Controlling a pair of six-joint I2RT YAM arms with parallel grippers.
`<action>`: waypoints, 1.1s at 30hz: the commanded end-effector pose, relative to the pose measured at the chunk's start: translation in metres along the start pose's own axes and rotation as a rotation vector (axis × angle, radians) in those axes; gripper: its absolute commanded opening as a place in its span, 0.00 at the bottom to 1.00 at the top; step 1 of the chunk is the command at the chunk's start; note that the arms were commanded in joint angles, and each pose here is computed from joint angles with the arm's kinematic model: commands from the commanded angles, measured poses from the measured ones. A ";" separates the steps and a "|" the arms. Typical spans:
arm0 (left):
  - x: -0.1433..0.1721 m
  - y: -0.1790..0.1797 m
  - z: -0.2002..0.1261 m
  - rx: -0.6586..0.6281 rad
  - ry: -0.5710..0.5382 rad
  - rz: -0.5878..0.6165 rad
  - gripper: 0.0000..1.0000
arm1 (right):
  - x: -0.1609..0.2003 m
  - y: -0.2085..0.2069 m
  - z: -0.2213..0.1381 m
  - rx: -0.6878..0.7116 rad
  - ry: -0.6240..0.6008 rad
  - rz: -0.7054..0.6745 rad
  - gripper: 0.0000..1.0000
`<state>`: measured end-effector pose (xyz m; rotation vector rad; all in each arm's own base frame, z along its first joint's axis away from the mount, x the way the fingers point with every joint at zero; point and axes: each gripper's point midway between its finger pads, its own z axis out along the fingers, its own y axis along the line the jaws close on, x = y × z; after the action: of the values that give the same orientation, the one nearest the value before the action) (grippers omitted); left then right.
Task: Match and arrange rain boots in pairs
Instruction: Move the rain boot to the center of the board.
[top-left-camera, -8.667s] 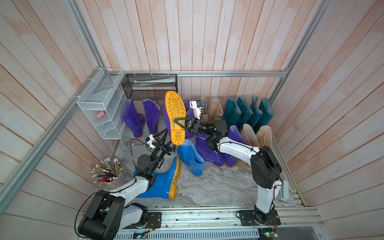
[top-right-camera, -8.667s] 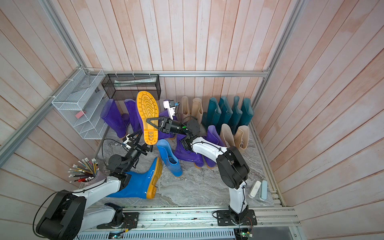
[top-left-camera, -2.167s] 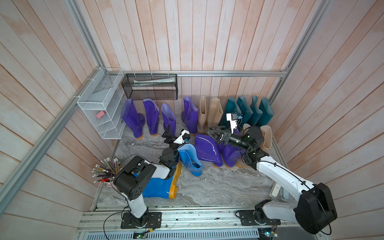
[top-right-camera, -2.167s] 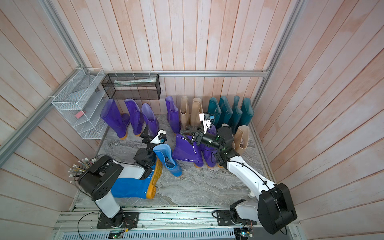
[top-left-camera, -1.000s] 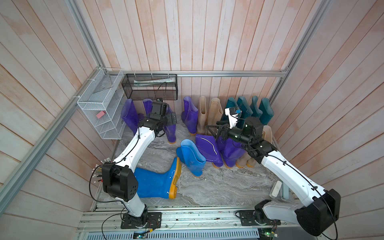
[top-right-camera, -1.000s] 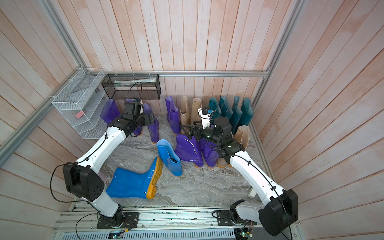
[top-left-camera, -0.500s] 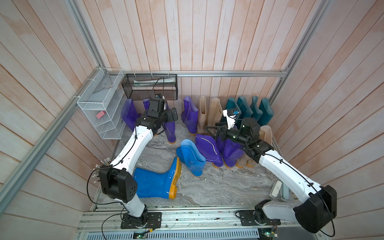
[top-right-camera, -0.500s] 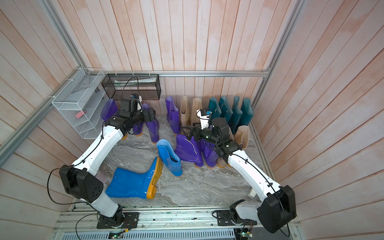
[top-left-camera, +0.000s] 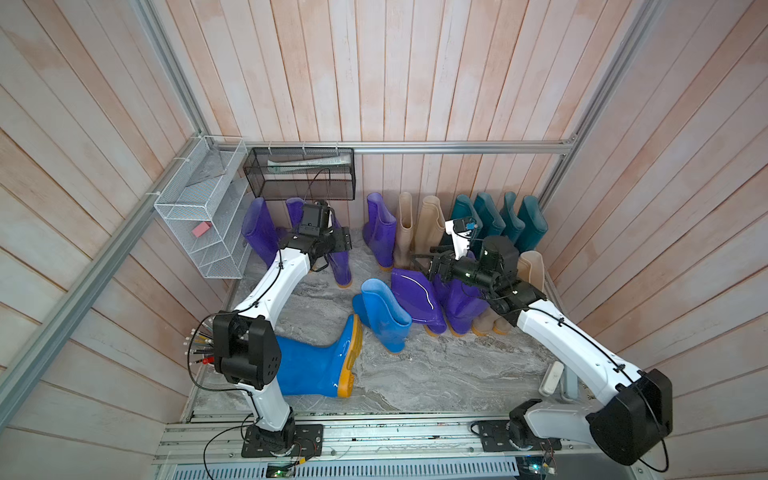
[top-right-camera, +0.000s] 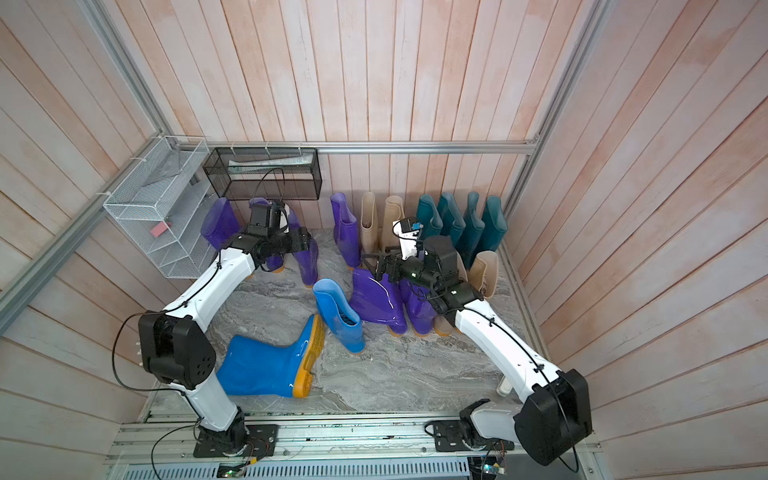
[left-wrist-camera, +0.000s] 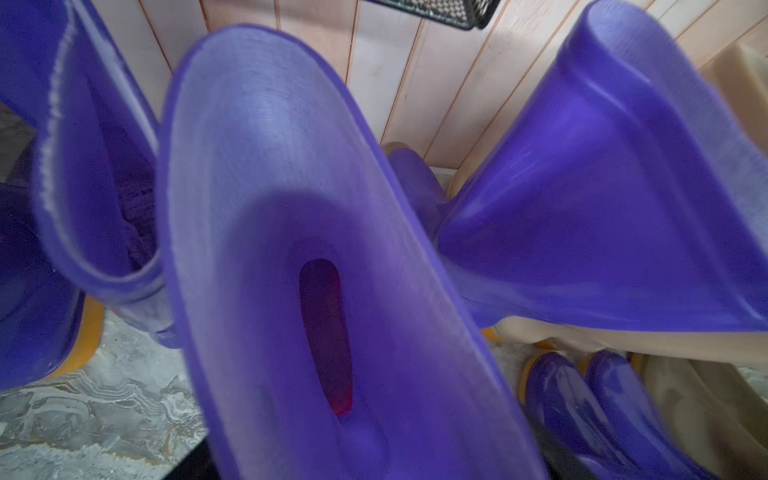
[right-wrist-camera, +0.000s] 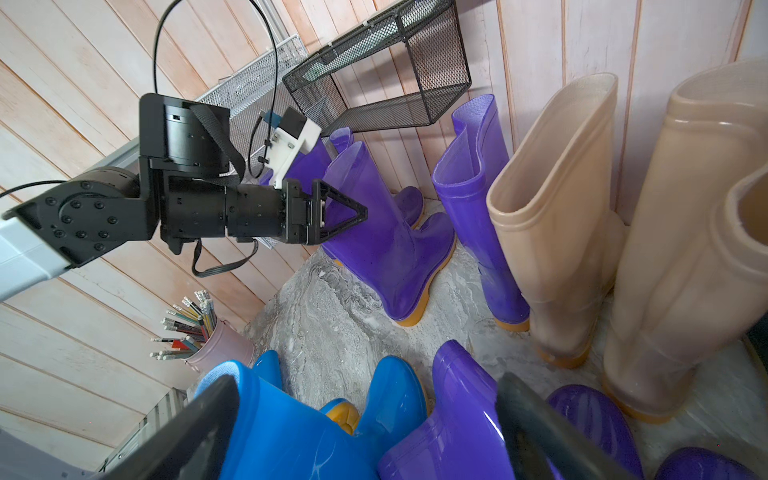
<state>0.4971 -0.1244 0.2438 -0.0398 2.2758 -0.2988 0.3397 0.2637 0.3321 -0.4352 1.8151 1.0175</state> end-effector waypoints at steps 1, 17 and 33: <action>-0.013 0.006 -0.002 -0.040 -0.047 0.077 0.54 | 0.003 0.003 -0.002 -0.012 -0.002 -0.026 0.98; -0.058 0.021 0.048 -0.191 -0.187 0.361 0.00 | 0.014 -0.006 0.011 -0.014 0.034 0.000 0.98; -0.083 -0.026 -0.060 0.040 -0.303 0.233 1.00 | -0.024 -0.053 0.094 0.404 0.097 -0.223 0.98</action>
<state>0.5399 -0.1199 0.2862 0.2213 2.0561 -0.0627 0.4216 0.3114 0.3238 -0.4448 1.8936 0.6884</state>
